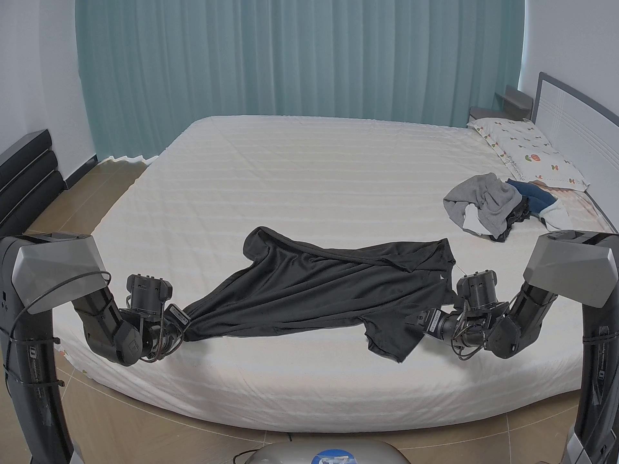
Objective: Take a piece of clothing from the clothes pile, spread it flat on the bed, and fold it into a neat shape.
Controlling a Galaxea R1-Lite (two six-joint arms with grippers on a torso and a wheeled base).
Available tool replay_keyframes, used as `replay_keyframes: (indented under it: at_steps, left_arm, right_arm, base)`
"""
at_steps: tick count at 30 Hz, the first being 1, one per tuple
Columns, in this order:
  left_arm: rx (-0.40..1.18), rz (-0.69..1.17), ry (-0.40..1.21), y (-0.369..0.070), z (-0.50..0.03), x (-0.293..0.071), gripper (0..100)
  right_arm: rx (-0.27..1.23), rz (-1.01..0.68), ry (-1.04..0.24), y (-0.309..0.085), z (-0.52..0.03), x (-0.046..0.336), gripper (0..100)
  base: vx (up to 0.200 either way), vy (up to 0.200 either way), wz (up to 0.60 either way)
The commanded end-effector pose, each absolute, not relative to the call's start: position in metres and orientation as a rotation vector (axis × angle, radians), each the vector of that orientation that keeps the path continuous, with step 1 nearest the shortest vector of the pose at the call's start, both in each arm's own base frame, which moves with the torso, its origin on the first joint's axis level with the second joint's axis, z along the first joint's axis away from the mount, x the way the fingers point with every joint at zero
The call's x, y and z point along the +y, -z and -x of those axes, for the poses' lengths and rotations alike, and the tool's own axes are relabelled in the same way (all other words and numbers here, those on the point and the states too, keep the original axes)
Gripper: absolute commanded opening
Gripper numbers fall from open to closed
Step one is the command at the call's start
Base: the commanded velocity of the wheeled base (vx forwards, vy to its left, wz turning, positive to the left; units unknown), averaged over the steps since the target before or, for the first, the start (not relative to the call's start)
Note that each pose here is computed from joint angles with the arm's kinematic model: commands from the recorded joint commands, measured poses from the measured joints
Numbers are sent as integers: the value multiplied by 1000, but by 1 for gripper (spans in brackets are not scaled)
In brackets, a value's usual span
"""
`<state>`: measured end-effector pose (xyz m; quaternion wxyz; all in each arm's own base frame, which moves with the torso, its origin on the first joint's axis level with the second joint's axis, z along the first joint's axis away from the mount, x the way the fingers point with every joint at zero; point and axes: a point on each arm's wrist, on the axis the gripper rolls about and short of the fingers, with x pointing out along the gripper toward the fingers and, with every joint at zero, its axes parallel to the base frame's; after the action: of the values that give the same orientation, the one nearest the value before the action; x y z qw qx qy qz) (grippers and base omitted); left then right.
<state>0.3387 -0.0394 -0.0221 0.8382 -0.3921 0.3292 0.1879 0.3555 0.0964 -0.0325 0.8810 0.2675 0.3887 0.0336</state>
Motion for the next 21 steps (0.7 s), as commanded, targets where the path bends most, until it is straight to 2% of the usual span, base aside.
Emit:
replay_keyframes:
  at_steps: [1, 6, 11, 15, 21]
  left_arm:
    - [698, 829, -396, 22, -338, -40, 0]
    - [701, 828, -396, 22, -338, -40, 0]
    - [713, 819, -392, 23, -335, -42, 0]
    - [783, 707, -336, 25, -315, -53, 0]
    - [859, 618, -267, 25, -291, -74, 0]
  right_arm:
    - [820, -540, -49, 42, -364, 102, 0]
    - [836, -528, -26, 41, -359, 100, 0]
    - [863, -531, 18, 27, -349, 83, 0]
    - [904, -504, 68, 5, -331, 50, 0]
    - [942, -468, 44, -9, -298, 27, 0]
  base:
    - [0, 0, 0]
    - [0, 0, 0]
    - [0, 0, 0]
    - [0, 0, 0]
    - [0, 0, 0]
